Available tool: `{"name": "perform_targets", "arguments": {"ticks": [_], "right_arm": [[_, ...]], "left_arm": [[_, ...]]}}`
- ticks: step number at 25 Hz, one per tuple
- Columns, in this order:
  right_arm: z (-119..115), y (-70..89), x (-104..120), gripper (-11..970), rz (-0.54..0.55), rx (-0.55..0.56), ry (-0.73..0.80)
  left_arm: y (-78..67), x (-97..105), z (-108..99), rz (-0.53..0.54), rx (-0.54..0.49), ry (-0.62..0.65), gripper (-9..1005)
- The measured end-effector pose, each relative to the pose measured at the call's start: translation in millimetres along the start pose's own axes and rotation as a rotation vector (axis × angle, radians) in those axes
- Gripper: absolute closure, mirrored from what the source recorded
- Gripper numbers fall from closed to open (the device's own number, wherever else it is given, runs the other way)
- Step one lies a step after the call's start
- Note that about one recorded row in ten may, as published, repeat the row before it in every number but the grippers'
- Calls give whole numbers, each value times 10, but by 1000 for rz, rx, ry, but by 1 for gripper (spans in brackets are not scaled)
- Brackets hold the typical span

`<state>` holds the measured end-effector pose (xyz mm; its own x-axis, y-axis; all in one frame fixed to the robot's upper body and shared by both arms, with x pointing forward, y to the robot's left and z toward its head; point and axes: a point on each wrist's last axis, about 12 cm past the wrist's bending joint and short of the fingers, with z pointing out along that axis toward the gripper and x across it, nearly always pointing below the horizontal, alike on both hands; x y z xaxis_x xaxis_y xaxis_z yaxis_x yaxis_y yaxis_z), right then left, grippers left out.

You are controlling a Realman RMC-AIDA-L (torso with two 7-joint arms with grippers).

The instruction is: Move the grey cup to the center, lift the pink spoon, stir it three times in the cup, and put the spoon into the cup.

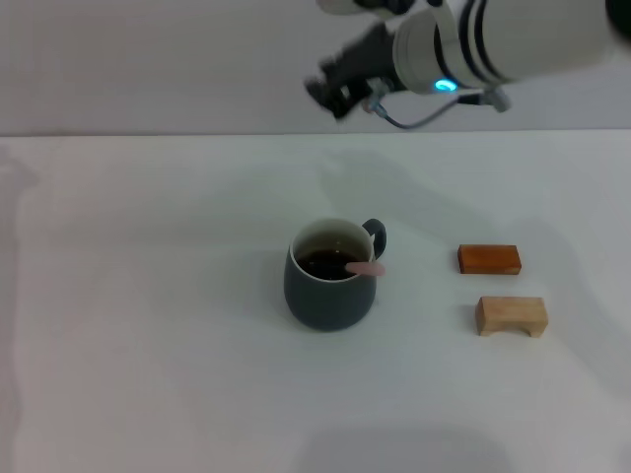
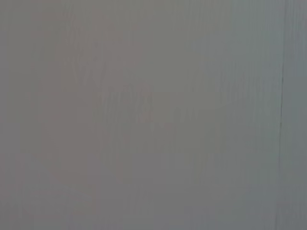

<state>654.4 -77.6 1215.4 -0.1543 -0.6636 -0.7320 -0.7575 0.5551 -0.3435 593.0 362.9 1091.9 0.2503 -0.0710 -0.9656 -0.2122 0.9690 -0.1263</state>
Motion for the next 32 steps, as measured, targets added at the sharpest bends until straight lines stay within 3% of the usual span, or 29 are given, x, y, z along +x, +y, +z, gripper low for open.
{"name": "perform_targets", "arguments": {"ticks": [1, 2, 6, 11, 19, 20, 21, 22, 24, 26, 27, 31, 32], "right_arm": [[8, 70, 60, 735, -28, 92, -148], [8, 70, 60, 735, -28, 92, -148], [-90, 269, 246, 734, -9, 287, -470], [-212, 351, 396, 735, 82, 397, -641], [-241, 303, 620, 735, 137, 451, -627], [-279, 272, 731, 735, 165, 485, -622], [-401, 194, 984, 735, 243, 566, -613], [-401, 194, 984, 735, 243, 566, -613], [-557, 101, 1286, 735, 319, 661, -584], [-794, 4, 1748, 735, 400, 789, -513], [-794, 4, 1748, 735, 400, 789, -513], [-1127, 27, 2381, 736, 476, 976, -423], [-1127, 27, 2381, 736, 476, 976, -423]], "left_arm": [[1, 1, 0, -1, -1, 1, 997], [1, 1, 0, -1, -1, 1, 997], [-12, 4, 3, -6, 1, 3, 997], [-37, 10, 10, -8, 8, 8, 997], [-70, 11, 20, -8, 18, 8, 997], [-73, 12, 20, -8, 19, 9, 997], [-74, 14, 17, -7, 20, 9, 997], [-65, 20, 7, -7, 18, 12, 997], [-53, 30, -10, -6, 14, 15, 997], [-36, 44, -33, -6, 8, 20, 997], [-28, 54, -50, -6, 5, 23, 997], [-1, 82, -111, -8, -7, 28, 998], [-1, 82, -111, -8, -7, 28, 998]]}}
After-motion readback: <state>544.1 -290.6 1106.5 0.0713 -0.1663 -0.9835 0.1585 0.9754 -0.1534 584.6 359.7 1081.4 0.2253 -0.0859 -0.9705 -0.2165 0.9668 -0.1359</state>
